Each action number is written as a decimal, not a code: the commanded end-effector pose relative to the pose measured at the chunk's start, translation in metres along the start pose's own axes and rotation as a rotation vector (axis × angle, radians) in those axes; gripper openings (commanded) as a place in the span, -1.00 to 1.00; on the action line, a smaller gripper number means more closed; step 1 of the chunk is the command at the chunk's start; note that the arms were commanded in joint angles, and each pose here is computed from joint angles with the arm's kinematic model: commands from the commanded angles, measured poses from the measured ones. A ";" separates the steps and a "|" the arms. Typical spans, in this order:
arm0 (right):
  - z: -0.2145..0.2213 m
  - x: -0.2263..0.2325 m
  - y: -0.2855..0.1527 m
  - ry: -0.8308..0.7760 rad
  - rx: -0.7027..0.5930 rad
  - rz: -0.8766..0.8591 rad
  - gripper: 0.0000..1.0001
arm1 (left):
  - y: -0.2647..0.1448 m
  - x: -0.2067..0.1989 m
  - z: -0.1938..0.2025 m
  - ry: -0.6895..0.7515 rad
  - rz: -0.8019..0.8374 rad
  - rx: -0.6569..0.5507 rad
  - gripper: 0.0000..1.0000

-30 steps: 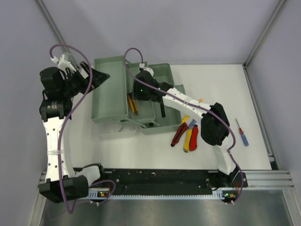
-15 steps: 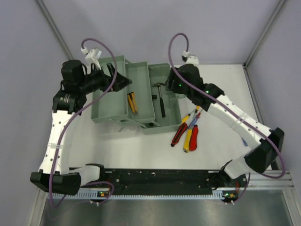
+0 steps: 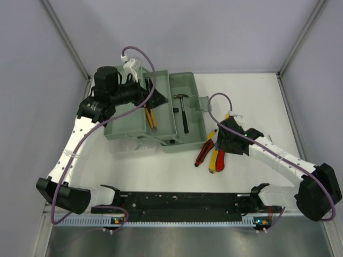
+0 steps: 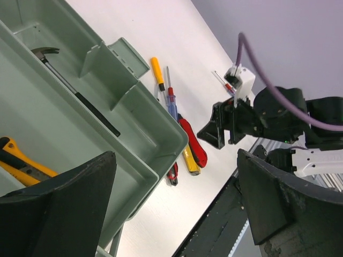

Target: Pack the tool kit

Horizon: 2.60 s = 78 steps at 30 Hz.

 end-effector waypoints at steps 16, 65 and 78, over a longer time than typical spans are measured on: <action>0.055 -0.016 0.052 0.013 0.185 0.073 0.16 | -0.009 0.004 -0.030 0.103 -0.091 -0.090 0.96; -0.193 0.178 -0.109 -0.148 -0.435 -0.606 -0.66 | -0.088 0.038 -0.079 0.052 -0.560 -0.438 0.96; -0.233 0.311 -0.063 -0.162 -0.484 -0.726 -0.63 | -0.117 0.031 -0.069 0.034 -0.607 -0.487 0.96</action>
Point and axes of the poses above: each gripper's point midway between its finger pads, its own y axis out along the fingers, its own x axis along the line the jaws close on, z = x × y, the point moved 1 cm from there along -y, back along the fingers, and after that the axes turned 2 degrees about -y, right-handed, at the moved point
